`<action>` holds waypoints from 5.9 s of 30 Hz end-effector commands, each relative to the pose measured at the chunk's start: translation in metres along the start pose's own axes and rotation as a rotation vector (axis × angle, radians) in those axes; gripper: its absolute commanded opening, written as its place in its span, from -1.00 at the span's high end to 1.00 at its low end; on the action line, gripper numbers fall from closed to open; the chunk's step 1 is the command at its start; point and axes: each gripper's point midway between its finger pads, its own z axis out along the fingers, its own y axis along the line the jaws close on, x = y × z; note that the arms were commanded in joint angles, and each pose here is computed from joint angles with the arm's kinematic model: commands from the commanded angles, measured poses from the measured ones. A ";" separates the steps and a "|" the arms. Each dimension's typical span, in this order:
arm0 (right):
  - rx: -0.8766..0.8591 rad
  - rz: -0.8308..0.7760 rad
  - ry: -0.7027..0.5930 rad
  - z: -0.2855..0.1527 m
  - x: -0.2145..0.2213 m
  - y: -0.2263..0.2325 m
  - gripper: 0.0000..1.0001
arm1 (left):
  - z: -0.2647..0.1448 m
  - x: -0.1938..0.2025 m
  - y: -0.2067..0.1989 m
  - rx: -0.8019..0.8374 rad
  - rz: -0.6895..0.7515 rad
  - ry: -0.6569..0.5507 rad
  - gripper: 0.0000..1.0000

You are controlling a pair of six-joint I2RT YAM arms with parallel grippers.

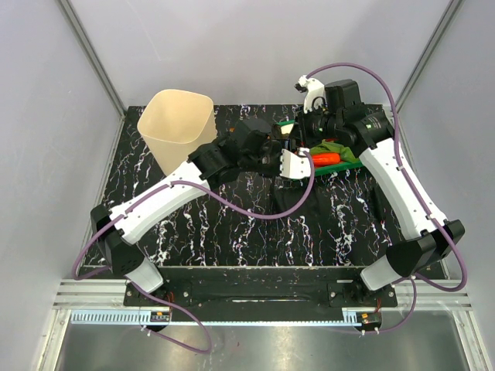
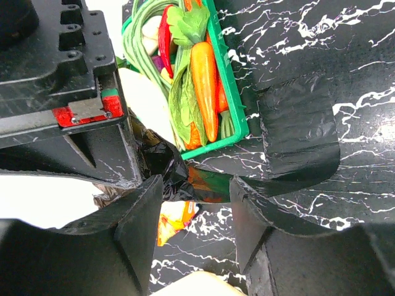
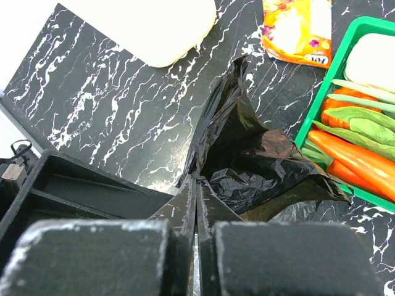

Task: Put the trash bags into the trash bin
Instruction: Unfold the trash bag at the center of the board.

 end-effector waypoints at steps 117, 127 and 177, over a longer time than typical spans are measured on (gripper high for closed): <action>0.153 -0.052 -0.166 -0.078 -0.029 -0.033 1.00 | 0.006 -0.034 0.046 -0.196 -0.818 -0.209 -0.91; 0.152 -0.047 -0.159 -0.074 -0.026 -0.035 1.00 | 0.036 -0.029 0.048 -0.249 -0.865 -0.140 -0.63; 0.007 -0.096 -0.044 -0.066 0.023 -0.016 -0.06 | -0.021 -0.035 0.059 -0.157 -0.768 -0.248 1.00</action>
